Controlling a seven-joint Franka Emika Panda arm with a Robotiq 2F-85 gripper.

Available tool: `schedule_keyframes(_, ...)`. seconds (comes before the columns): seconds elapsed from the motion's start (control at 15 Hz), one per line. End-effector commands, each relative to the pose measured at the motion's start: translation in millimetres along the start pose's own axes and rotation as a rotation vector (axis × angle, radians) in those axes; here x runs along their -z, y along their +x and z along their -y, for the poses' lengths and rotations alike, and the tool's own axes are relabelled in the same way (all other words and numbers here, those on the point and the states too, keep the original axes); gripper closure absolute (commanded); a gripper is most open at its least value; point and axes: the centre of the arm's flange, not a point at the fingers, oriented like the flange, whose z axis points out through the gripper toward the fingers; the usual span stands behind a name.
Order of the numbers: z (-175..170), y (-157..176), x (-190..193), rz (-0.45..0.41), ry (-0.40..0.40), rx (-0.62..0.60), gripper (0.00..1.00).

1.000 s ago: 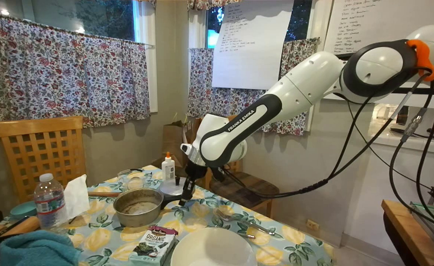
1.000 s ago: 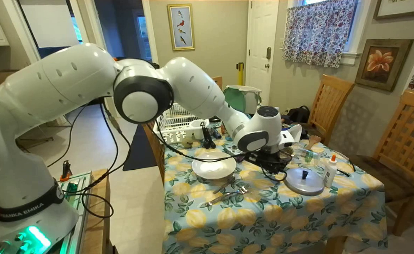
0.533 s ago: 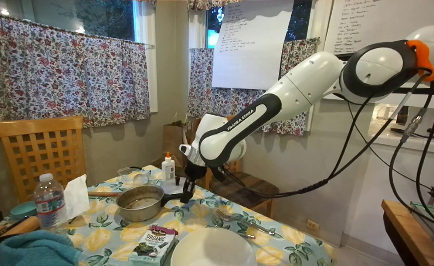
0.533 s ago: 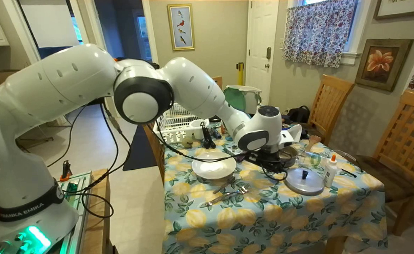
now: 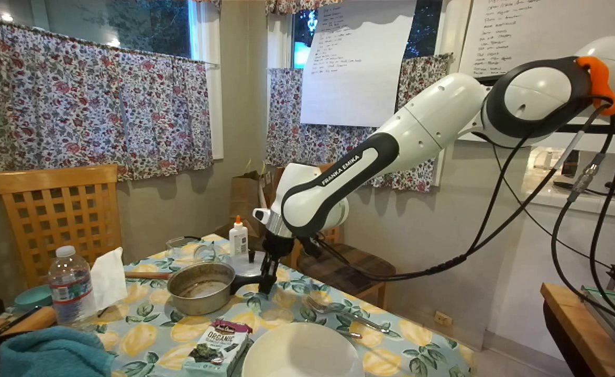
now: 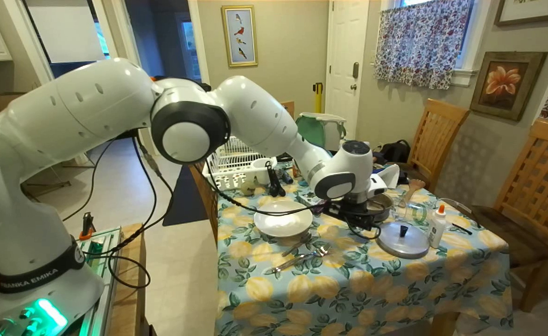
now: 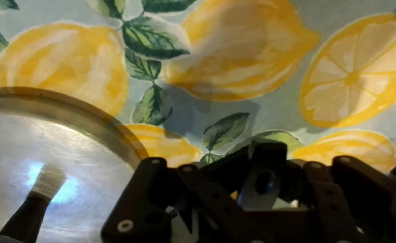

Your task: Remove the silver fork and spoon from the white plate then put the silver pot on the plate.

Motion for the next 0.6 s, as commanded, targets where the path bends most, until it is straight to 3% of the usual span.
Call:
schedule_keyframes(0.0, 3.5, 2.7, 4.2, 0.037, 0.014, 0.041, 1.00)
schedule_keyframes(0.33, 15.9, -6.6, 10.2, 0.099, 0.003, 0.055, 1.00)
schedule_keyframes(0.4, 17.2, -7.9, 10.9, 0.112, -0.010, 0.060, 0.75)
schedule_keyframes(0.47, 17.3, -8.3, 11.8, 0.120, -0.017, 0.064, 0.74)
schedule_keyframes(0.53, 16.4, -6.2, 12.7, 0.113, -0.028, 0.061, 0.67)
